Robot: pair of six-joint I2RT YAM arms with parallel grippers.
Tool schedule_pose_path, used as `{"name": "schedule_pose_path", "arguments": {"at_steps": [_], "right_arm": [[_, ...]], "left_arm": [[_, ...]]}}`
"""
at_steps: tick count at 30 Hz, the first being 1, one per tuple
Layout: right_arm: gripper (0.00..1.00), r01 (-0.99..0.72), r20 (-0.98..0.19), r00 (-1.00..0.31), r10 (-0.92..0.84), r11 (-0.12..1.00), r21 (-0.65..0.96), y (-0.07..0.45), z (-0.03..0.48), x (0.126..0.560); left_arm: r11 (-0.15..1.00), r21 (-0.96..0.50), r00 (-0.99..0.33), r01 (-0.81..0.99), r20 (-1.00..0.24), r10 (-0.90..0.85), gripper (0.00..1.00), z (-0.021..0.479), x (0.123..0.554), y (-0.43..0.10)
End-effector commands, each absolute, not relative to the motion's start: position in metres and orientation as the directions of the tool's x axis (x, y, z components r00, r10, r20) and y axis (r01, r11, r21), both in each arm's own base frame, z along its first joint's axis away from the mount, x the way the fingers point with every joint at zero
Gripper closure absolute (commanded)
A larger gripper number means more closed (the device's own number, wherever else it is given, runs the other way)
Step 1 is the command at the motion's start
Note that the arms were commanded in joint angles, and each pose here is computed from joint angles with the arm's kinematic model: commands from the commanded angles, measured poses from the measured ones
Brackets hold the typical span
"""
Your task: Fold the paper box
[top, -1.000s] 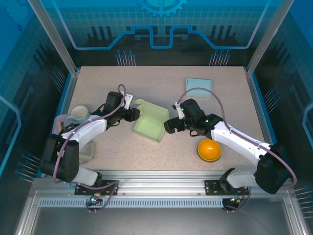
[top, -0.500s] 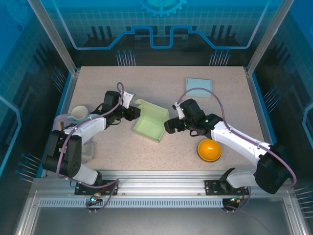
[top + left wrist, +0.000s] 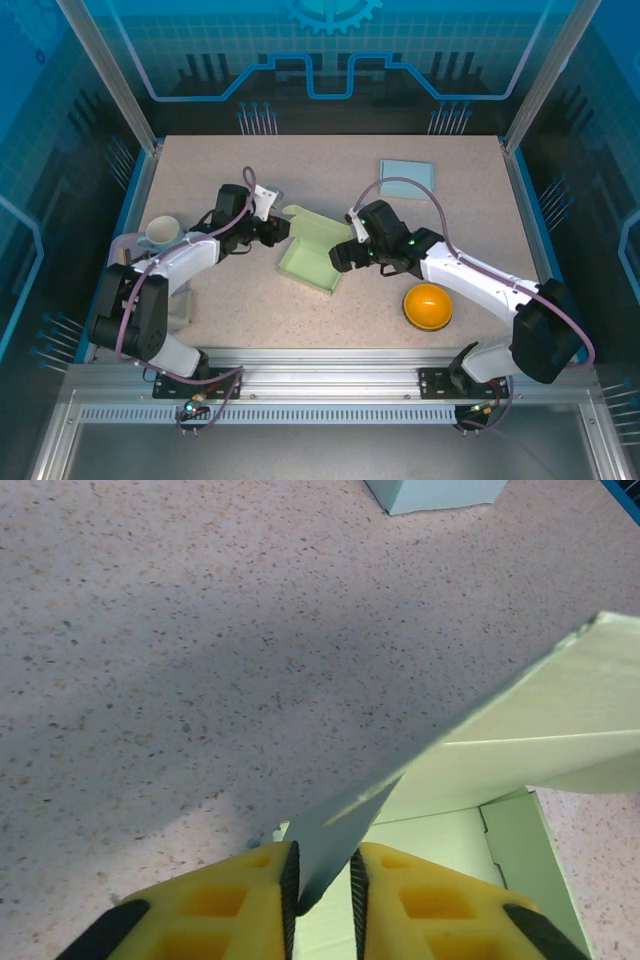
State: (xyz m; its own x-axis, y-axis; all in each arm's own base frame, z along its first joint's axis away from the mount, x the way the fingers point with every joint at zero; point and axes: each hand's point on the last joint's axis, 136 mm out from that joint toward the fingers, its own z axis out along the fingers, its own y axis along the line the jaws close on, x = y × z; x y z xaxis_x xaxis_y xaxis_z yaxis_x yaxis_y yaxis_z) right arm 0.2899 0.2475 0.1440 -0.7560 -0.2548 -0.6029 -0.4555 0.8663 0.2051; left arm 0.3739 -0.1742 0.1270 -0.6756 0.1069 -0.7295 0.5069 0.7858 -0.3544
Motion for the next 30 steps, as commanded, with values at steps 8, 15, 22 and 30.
{"name": "schedule_pose_path", "arguments": {"at_steps": [8,15,22,30], "right_arm": [[0.11,-0.286,-0.535,-0.843,-0.054,0.887,0.362,0.264,0.15,0.287],[0.12,-0.243,-0.517,-0.855,0.026,0.861,0.446,0.271,0.156,0.285],[0.08,-0.211,-0.53,-0.847,-0.034,0.937,0.277,0.246,0.151,0.292],[0.06,-0.291,-0.575,-0.813,-0.09,0.919,0.268,0.256,0.162,0.307]], "left_arm": [[0.813,-0.375,-0.645,0.447,-0.764,0.002,0.9,0.147,0.374,-0.196],[0.848,-0.353,-0.616,0.395,-0.787,-0.041,0.9,0.147,0.359,-0.205],[0.948,-0.188,-0.561,0.255,-0.828,-0.013,0.9,0.153,0.358,-0.174],[0.942,-0.196,-0.542,0.272,-0.84,-0.019,0.9,0.155,0.35,-0.172]]}}
